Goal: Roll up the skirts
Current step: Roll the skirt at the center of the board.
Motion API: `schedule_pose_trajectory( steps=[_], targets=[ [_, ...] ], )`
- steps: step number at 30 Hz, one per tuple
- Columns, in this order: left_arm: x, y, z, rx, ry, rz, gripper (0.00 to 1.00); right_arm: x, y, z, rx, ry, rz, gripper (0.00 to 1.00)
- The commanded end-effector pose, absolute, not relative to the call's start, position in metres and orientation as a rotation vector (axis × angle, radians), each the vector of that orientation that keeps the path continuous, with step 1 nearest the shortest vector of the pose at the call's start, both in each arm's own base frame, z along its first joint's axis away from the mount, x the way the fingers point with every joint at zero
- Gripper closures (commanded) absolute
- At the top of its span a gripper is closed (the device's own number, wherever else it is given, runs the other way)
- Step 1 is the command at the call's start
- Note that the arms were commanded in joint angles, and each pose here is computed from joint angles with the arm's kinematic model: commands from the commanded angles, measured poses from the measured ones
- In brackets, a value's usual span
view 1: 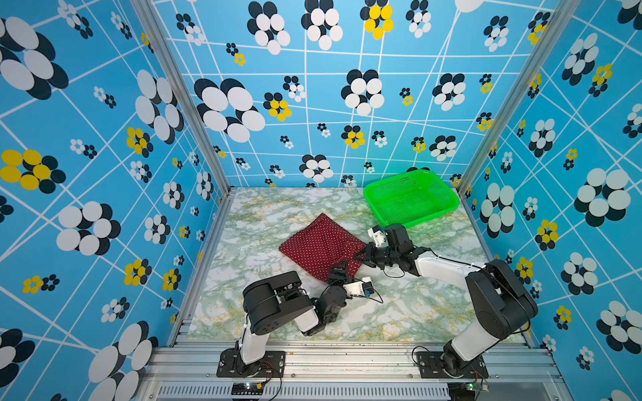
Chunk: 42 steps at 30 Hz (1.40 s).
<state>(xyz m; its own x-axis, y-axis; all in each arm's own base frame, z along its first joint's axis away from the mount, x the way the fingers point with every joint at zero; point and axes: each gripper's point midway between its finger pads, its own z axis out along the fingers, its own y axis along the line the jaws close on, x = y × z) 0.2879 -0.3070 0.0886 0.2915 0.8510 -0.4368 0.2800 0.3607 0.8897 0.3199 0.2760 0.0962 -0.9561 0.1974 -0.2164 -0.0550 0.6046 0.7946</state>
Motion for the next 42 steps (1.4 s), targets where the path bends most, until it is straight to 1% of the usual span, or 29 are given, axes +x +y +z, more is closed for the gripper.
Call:
schedule_pose_trajectory(
  steps=[1,3,6,7,8,9,11,12,13,15,16,17,19,20,22,23,29,32,36,42],
  targets=[
    [0.299,-0.298,0.089,1.157,1.276,0.62,0.3,0.312,0.271,0.1,0.092,2.543,1.307,1.0],
    [0.3,-0.296,0.087,1.165,1.278,0.634,0.55,0.311,0.267,0.1,0.1,2.542,1.305,1.0],
    [0.298,-0.294,0.088,1.163,1.278,0.62,0.79,0.31,0.262,0.101,0.108,2.539,1.303,1.0],
    [0.297,-0.294,0.089,1.162,1.278,0.616,0.84,0.31,0.26,0.101,0.11,2.539,1.301,0.97],
    [0.295,-0.294,0.09,1.161,1.277,0.606,0.9,0.31,0.259,0.101,0.112,2.541,1.296,0.87],
    [0.292,-0.296,0.09,1.167,1.272,0.597,0.93,0.312,0.256,0.103,0.115,2.535,1.29,0.7],
    [0.287,-0.3,0.087,1.199,1.28,0.581,0.98,0.315,0.25,0.107,0.122,2.523,1.278,0.42],
    [0.284,-0.302,0.084,1.228,1.292,0.571,1.0,0.317,0.247,0.11,0.126,2.513,1.268,0.33],
    [0.281,-0.305,0.084,1.241,1.307,0.548,1.0,0.32,0.242,0.114,0.129,2.499,1.256,0.27],
    [0.277,-0.309,0.086,1.252,1.357,0.47,1.0,0.323,0.232,0.123,0.135,2.468,1.23,0.21],
    [0.275,-0.311,0.084,1.277,1.418,0.385,1.0,0.324,0.226,0.126,0.145,2.46,1.212,0.18],
    [0.274,-0.311,0.083,1.275,1.516,0.267,1.0,0.325,0.219,0.13,0.153,2.451,1.193,0.17],
    [0.281,-0.302,0.084,1.174,1.737,0.038,1.0,0.323,0.208,0.132,0.165,2.449,1.155,0.16],
    [0.286,-0.297,0.085,1.124,1.822,-0.016,1.0,0.32,0.203,0.133,0.167,2.448,1.141,0.15],
    [0.285,-0.295,0.081,1.111,1.921,-0.094,1.0,0.312,0.194,0.129,0.177,2.45,1.125,0.15],
    [0.285,-0.295,0.079,1.096,1.977,-0.154,1.0,0.307,0.192,0.126,0.172,2.457,1.118,0.12],
    [0.282,-0.292,0.052,0.914,2.33,-0.601,1.0,0.279,0.187,0.105,0.177,2.475,1.152,0.11],
    [0.279,-0.295,0.042,0.837,2.412,-0.781,1.0,0.27,0.193,0.097,0.179,2.46,1.198,0.1],
    [0.283,-0.298,0.047,0.692,2.402,-1.039,1.0,0.268,0.213,0.091,0.137,2.445,1.234,0.1],
    [0.288,-0.306,0.056,0.609,2.342,-1.262,1.0,0.275,0.235,0.079,0.148,2.38,1.294,0.1]
  ],
)
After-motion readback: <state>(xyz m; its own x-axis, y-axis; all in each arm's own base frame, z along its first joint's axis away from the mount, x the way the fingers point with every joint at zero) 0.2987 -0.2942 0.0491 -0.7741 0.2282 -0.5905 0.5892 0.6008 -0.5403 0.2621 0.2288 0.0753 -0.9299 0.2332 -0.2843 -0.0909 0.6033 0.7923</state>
